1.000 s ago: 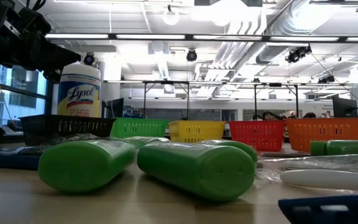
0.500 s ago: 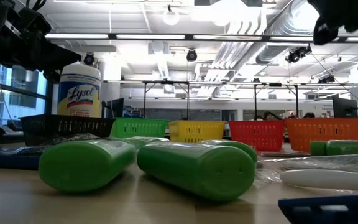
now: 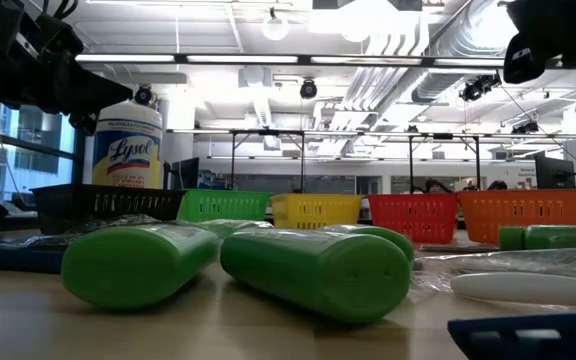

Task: Pick & Place Travel size toiletries
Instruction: Put the blue toothbrush into the green bin

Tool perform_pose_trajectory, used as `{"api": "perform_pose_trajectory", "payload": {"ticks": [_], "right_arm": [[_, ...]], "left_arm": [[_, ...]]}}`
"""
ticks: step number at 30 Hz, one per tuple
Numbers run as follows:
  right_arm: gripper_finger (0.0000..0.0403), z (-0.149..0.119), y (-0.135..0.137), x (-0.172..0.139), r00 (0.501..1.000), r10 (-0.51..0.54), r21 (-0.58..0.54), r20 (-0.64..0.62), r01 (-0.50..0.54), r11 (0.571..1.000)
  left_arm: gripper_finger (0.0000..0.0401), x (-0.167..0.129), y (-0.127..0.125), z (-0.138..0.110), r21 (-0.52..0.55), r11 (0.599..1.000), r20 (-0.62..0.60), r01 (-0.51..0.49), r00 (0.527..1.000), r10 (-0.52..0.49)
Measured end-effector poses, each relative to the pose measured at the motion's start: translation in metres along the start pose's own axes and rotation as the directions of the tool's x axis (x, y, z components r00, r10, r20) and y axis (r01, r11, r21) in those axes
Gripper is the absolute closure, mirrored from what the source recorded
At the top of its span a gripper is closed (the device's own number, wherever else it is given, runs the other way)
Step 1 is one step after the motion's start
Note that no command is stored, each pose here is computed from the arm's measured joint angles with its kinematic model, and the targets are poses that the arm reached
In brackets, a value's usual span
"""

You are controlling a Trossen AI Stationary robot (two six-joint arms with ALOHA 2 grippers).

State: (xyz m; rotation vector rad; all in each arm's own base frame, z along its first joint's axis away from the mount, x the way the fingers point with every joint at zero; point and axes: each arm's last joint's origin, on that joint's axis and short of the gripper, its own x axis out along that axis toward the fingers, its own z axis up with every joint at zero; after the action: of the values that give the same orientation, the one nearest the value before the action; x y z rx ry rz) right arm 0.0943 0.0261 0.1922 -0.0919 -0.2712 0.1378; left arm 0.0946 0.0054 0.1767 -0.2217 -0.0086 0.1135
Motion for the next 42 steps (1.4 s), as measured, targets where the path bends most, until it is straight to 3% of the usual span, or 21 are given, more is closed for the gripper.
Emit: {"api": "perform_pose_trajectory", "payload": {"ticks": [5,8,14,18,21,27,34,37,42], "right_arm": [[0.0398,0.000,0.000,0.000,1.000,0.001,-0.015,-0.003,-0.001,1.000],[0.0398,-0.001,0.000,0.001,1.000,0.003,0.005,-0.014,-0.003,1.000],[0.0399,-0.005,0.001,0.000,0.999,0.008,0.019,-0.050,-0.007,1.000],[0.0399,-0.005,0.001,0.000,0.999,0.008,0.024,-0.052,-0.007,1.000],[0.0399,-0.005,0.001,0.000,0.999,0.008,0.049,-0.048,-0.005,0.999],[0.0399,-0.005,0.001,0.000,0.999,0.008,0.076,-0.048,-0.004,0.997],[0.0399,-0.007,0.001,0.000,0.998,0.011,0.074,-0.066,-0.007,0.997],[0.0399,-0.010,0.002,0.000,0.995,0.017,0.096,-0.095,-0.008,0.995],[0.0399,-0.013,0.002,0.000,0.992,0.019,0.113,-0.125,-0.005,0.994]], "left_arm": [[0.0401,0.005,-0.002,0.005,0.002,0.999,0.040,0.038,0.998,-0.038],[0.0401,0.012,-0.006,0.007,0.008,0.993,0.030,0.117,0.993,-0.117],[0.0401,0.039,-0.009,0.012,0.015,0.997,-0.127,0.074,0.989,-0.071],[0.0398,0.070,-0.015,0.023,0.050,0.995,-0.270,0.086,0.960,-0.069],[0.0388,0.096,-0.022,0.027,0.095,0.986,-0.421,0.139,0.903,-0.087],[0.0338,0.148,-0.052,0.024,0.188,0.953,-0.674,0.236,0.737,-0.049],[0.0235,0.201,-0.095,0.017,0.288,0.848,-0.767,0.445,0.638,-0.074],[0.0210,0.215,-0.105,0.010,0.284,0.838,-0.794,0.465,0.604,-0.066],[0.0201,0.226,-0.104,-0.009,0.278,0.827,-0.855,0.488,0.519,-0.019]]}}
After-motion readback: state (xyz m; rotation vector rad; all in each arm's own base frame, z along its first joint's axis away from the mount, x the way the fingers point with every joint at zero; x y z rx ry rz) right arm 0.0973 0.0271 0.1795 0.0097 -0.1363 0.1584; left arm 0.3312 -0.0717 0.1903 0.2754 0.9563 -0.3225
